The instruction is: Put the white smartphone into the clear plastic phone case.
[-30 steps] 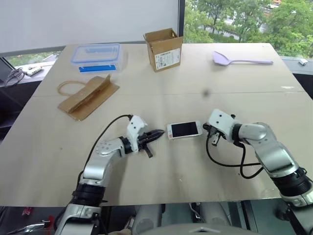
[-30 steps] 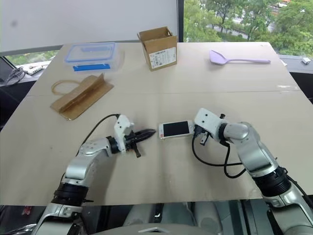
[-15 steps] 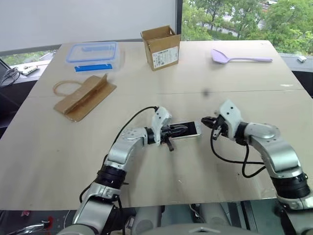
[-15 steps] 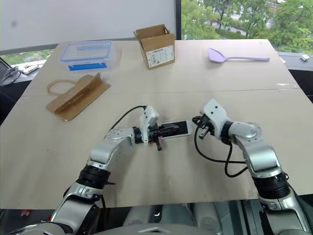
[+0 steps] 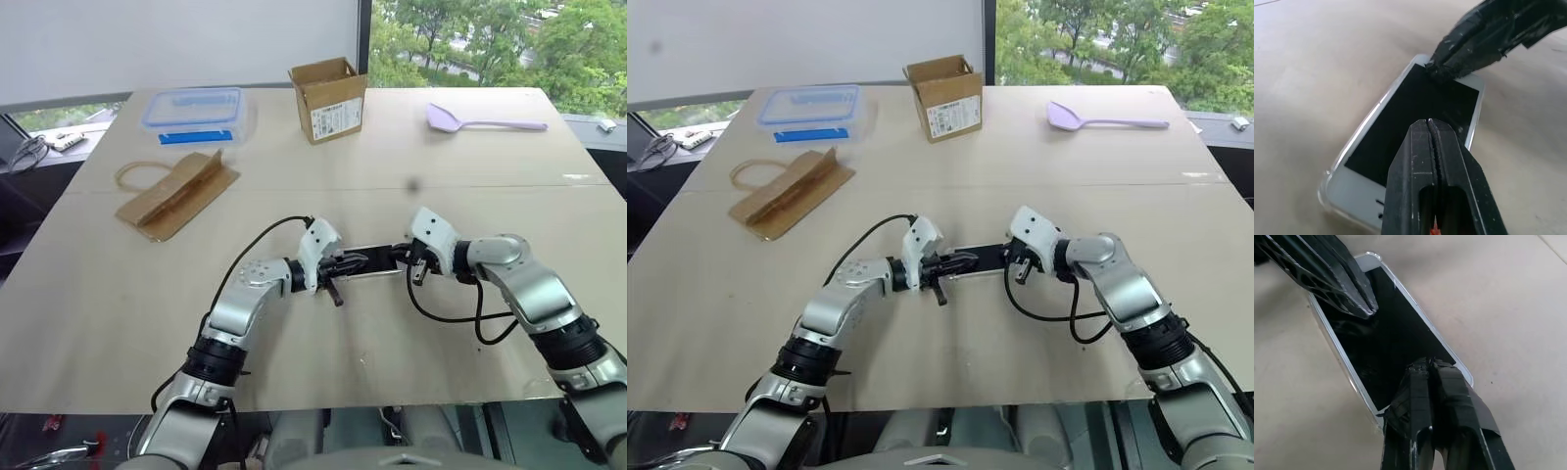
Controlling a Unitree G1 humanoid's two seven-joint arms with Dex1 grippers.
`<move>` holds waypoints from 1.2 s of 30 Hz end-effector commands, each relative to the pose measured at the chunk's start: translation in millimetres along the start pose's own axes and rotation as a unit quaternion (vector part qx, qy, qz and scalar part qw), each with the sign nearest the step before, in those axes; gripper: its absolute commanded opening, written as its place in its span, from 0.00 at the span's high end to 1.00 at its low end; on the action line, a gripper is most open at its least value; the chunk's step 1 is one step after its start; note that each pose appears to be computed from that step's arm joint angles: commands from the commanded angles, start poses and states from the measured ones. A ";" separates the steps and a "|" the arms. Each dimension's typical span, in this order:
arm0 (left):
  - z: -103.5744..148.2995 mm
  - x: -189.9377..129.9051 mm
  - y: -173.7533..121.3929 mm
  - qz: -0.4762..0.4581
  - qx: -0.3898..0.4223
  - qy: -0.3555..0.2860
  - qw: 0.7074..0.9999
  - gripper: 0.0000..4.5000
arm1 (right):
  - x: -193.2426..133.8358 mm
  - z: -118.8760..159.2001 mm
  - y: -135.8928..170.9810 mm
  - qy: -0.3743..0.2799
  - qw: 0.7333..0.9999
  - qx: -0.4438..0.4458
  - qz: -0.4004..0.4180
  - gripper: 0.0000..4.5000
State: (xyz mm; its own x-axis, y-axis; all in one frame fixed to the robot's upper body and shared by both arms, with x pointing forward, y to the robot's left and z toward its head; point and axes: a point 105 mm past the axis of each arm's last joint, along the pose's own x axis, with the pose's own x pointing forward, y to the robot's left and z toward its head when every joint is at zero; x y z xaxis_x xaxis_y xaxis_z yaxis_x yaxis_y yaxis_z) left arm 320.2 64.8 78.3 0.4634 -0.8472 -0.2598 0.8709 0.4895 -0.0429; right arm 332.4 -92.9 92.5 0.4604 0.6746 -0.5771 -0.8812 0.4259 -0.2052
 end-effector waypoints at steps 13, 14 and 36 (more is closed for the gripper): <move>-7.7 9.0 -5.0 0.015 -0.002 0.004 1.000 0.99 | 16.6 -176.4 51.8 0.312 0.933 0.159 0.083 1.00; -7.4 10.1 -5.5 0.016 -0.003 0.003 1.000 0.99 | 17.3 -178.8 53.0 0.313 0.933 0.157 0.083 1.00; -12.6 16.1 -5.2 0.014 -0.005 0.000 1.000 0.99 | 18.3 -158.4 66.5 0.203 0.973 0.015 0.110 1.00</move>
State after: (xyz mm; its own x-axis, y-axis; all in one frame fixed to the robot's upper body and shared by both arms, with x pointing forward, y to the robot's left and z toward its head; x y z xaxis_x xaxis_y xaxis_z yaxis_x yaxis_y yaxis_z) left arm 318.0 54.2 51.0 0.4831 -0.8223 -0.3006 0.8464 0.5265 -0.0801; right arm 321.4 -103.1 52.3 0.4041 0.6814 -0.6102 -0.9146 0.2880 -0.2840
